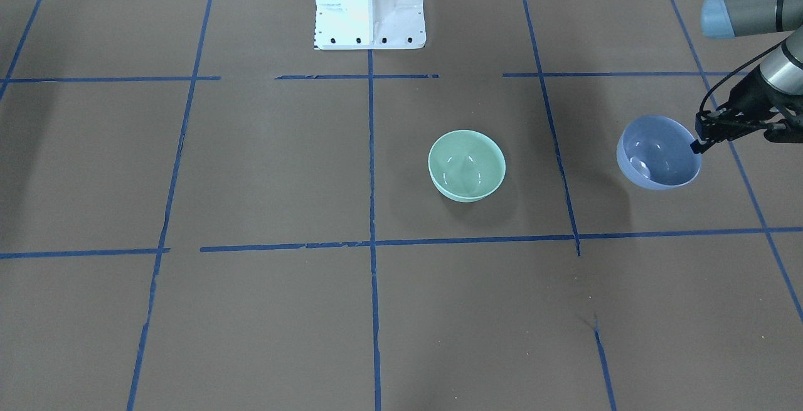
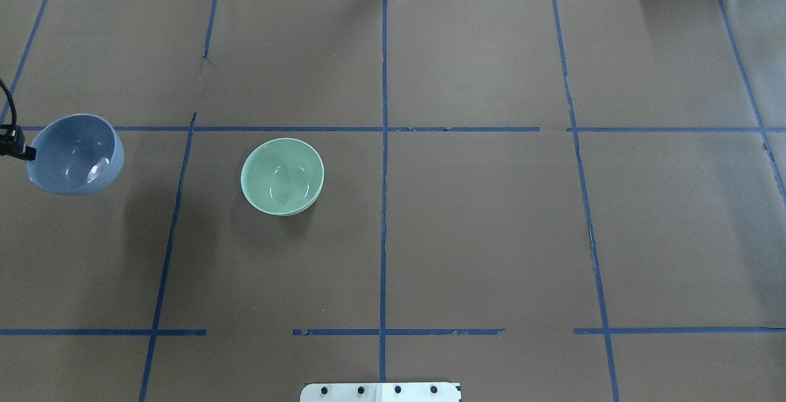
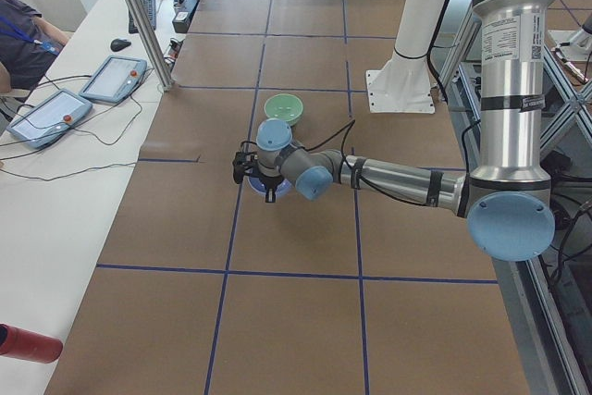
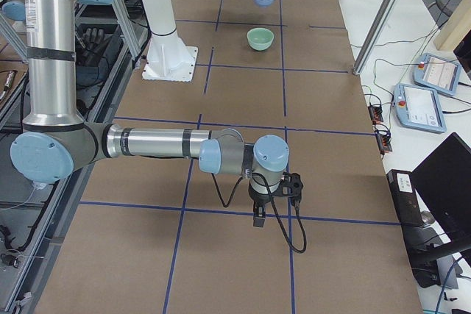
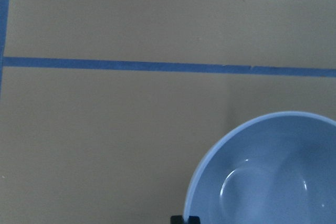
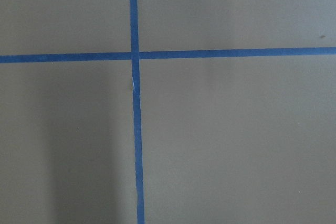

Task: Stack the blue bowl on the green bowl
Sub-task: 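Lift the blue bowl with the left gripper and carry it over the green bowl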

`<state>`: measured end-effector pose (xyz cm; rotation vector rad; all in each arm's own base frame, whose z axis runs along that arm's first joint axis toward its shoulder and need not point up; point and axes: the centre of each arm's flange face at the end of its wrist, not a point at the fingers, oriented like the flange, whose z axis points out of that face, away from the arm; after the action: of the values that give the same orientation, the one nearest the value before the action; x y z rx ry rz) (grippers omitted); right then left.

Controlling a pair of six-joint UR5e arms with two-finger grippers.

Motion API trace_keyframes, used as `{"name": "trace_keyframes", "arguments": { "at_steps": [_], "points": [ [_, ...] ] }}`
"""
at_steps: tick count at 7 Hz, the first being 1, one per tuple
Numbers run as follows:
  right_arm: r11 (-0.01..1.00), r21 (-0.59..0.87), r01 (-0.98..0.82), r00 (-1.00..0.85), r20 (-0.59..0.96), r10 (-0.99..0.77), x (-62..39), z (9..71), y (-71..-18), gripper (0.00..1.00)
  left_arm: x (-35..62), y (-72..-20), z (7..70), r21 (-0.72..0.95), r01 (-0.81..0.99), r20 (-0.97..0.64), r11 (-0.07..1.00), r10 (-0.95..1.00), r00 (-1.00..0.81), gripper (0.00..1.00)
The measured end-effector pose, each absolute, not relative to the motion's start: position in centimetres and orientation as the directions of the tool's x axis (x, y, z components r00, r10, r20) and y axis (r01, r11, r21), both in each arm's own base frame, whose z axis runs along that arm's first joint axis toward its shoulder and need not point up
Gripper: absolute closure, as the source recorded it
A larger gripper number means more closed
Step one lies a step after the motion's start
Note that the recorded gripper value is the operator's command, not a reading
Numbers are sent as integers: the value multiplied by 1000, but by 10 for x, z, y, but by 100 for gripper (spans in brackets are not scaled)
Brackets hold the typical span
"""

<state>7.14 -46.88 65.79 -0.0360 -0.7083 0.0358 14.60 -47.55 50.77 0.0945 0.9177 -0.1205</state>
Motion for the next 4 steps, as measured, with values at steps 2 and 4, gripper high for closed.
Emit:
{"name": "trace_keyframes", "arguments": {
  "at_steps": [2,4],
  "points": [
    [999,-45,-21,759,650,45,71,658,-469,0,182,-500,406,-85,262,-815,961,-218,537,100],
    [999,-44,-20,759,650,44,71,658,-469,0,267,-495,339,-171,318,-811,933,-317,493,100]
  ]
}}
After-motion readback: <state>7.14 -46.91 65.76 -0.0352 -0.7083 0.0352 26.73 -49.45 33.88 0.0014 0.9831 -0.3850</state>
